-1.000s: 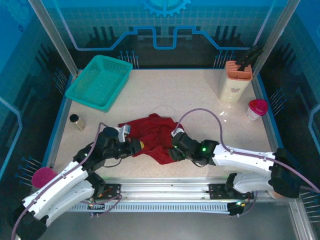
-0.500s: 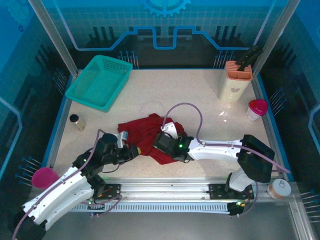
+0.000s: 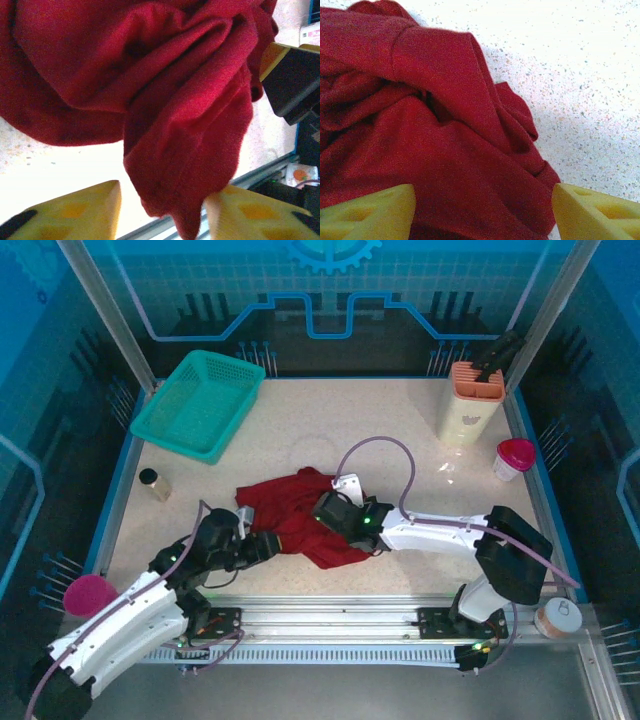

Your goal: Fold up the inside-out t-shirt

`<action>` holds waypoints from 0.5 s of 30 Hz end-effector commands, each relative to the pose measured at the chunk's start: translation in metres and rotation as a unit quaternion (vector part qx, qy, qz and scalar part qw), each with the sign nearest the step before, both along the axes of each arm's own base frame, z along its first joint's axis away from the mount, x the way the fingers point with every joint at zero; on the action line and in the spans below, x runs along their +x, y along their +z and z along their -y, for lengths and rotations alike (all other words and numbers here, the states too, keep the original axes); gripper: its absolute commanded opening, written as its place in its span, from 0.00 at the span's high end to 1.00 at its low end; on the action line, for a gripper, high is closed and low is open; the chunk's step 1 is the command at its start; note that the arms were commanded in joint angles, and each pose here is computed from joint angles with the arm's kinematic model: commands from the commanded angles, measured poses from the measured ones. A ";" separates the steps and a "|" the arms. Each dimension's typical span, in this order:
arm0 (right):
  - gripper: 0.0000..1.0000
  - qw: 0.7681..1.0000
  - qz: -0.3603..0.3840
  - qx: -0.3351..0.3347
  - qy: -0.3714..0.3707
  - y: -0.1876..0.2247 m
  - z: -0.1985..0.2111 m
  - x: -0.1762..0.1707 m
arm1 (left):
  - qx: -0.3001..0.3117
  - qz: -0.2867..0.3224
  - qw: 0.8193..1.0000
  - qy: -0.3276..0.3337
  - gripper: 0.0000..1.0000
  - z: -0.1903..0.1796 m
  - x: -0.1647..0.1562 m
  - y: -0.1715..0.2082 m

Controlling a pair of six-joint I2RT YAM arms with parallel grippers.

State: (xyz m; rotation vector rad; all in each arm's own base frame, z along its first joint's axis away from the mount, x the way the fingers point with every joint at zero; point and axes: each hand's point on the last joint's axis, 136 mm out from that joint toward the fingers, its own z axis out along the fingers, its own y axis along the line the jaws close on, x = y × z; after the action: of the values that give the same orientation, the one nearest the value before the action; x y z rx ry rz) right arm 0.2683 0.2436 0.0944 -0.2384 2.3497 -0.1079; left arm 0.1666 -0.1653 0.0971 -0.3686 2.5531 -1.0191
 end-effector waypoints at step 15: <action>0.23 0.977 -0.065 0.055 0.195 -0.006 -0.042 -0.036 | 0.102 0.011 0.995 -0.003 0.73 -0.011 0.025 -0.009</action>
State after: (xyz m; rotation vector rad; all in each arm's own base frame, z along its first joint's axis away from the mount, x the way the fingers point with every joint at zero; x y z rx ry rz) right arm 0.2477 0.2593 0.0791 -0.3920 2.4277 -0.0265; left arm 0.1811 -0.1610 0.0715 -0.3304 2.6648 -0.8127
